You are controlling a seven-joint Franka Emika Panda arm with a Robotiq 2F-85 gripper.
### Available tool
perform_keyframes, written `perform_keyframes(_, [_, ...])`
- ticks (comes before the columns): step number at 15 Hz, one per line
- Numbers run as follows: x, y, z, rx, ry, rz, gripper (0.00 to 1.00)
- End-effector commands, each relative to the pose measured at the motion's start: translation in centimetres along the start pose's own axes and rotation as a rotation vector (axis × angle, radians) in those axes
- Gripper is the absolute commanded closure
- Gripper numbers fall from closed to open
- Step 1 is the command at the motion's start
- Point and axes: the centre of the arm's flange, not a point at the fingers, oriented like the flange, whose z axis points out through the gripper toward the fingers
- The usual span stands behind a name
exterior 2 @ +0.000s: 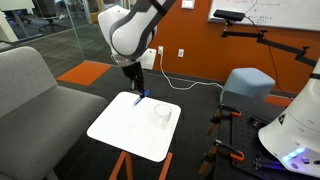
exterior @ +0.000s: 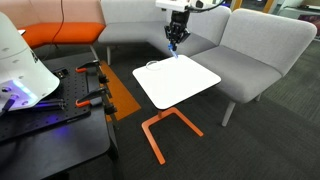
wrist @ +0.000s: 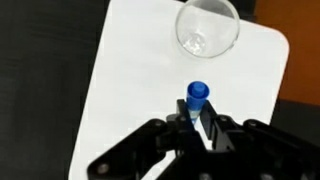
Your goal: Remove the marker from the cup
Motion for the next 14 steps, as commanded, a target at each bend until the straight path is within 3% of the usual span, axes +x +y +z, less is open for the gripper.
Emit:
perform_keyframes(1, [2.6,-0.1,4.3,0.013,0.15,0.133,0.95])
perform_keyframes(4, [4.4,0.3,7.3,-0.005,0.289,0.234,0.95])
perform_keyframes(8, [4.4,1.8,8.6,-0.035,0.404,0.366,0.95])
perform_keyframes(10, [4.2,1.9,9.0,-0.034,0.417,0.383,0.95])
perform_keyframes(13, [4.0,1.4,10.0,-0.005,0.359,0.396,0.95])
perform_keyframes(14, [3.9,1.2,10.5,0.012,0.323,0.391,0.56])
